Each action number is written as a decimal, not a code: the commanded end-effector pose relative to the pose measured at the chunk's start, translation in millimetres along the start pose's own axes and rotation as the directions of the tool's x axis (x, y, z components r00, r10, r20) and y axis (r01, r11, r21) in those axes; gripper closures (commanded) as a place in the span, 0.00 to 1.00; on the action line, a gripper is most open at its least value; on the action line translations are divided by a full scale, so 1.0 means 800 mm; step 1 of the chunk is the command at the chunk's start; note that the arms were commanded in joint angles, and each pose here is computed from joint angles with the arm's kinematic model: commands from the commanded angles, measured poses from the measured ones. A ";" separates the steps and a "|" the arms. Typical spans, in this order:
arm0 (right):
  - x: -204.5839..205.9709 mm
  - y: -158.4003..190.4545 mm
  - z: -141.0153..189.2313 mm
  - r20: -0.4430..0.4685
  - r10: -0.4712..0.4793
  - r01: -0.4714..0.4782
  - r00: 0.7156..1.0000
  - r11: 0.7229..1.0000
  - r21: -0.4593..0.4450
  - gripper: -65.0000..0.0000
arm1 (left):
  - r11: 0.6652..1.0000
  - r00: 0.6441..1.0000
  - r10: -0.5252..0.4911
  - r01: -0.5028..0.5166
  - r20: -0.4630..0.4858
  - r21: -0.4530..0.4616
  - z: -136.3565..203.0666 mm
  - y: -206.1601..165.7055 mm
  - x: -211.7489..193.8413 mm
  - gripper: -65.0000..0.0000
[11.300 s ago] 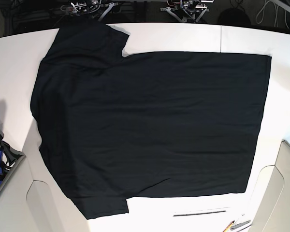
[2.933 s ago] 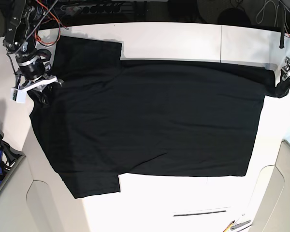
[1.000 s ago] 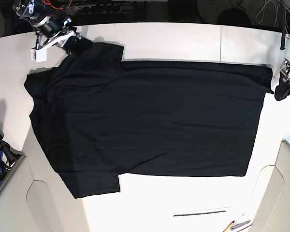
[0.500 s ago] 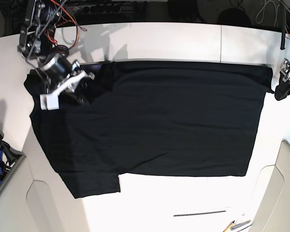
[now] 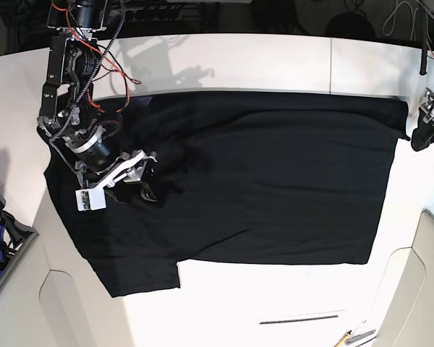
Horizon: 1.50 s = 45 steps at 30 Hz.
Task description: Fold the T-shirt properly
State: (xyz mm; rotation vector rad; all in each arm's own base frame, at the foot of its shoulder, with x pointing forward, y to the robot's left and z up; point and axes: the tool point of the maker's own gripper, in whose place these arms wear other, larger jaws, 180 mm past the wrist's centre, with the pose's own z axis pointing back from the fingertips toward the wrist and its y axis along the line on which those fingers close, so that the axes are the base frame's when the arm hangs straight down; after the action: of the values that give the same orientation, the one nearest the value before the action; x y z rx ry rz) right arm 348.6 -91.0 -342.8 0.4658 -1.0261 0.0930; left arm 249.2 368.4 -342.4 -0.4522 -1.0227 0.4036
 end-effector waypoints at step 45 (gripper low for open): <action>-0.195 -0.112 0.176 -0.504 -0.042 -0.127 0.863 0.946 -0.297 1.00 | 0.919 0.768 -0.313 0.394 -0.559 0.027 0.016 0.007 -0.174 1.00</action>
State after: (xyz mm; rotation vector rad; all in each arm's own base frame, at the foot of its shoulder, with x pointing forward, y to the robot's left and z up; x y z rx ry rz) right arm 191.7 -202.6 -436.8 0.1274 -0.5745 0.0659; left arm 195.8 292.6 -425.1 -0.2695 -0.6137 0.0173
